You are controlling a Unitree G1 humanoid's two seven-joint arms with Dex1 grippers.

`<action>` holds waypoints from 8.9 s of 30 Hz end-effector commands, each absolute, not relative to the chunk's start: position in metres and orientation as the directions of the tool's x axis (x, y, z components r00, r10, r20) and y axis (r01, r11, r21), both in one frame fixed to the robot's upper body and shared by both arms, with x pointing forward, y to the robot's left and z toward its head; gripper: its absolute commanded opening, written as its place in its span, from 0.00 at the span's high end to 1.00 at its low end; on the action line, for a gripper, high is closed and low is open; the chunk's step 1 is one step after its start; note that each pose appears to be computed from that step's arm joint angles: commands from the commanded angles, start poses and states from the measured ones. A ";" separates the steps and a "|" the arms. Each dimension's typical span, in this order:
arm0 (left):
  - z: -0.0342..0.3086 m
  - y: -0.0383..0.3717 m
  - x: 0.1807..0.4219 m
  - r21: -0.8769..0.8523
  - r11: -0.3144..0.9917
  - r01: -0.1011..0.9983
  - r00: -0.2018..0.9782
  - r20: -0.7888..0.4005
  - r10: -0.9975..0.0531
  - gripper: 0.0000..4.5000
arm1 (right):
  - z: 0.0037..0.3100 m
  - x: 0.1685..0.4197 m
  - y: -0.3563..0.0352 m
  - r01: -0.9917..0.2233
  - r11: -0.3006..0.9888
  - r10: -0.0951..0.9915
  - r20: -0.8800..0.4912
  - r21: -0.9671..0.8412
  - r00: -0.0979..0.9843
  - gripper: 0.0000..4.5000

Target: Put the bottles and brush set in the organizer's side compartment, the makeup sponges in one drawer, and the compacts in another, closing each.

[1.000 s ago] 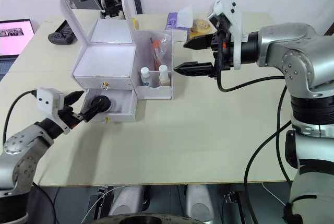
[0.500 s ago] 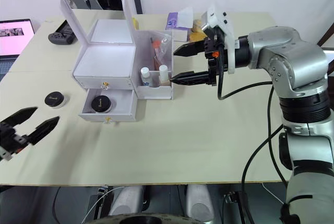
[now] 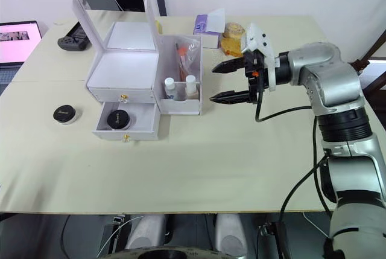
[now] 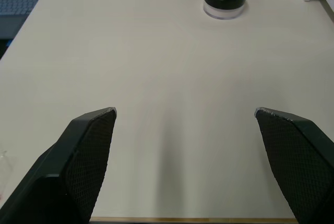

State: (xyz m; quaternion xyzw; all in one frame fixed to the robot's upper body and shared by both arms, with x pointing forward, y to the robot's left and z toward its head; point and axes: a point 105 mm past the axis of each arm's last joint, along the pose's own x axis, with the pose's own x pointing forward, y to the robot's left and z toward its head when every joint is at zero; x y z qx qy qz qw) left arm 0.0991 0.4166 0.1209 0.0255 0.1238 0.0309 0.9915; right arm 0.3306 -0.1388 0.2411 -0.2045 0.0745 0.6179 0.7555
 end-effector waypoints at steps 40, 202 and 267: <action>0.133 0.387 0.267 0.083 0.988 0.131 0.924 -0.370 -0.091 0.01 | 0.301 0.309 -0.124 -0.904 0.341 0.816 -0.397 -0.257 0.420 0.00; 0.195 0.192 0.287 0.093 0.526 0.845 0.531 -0.250 -0.809 0.99 | 0.296 0.303 -0.126 -0.892 0.367 0.821 -0.359 -0.265 0.445 0.00; 0.113 0.212 0.301 0.079 0.895 0.439 0.896 0.042 -0.443 0.99 | 0.312 0.301 -0.112 -0.906 0.251 0.887 -0.295 -0.340 0.356 0.00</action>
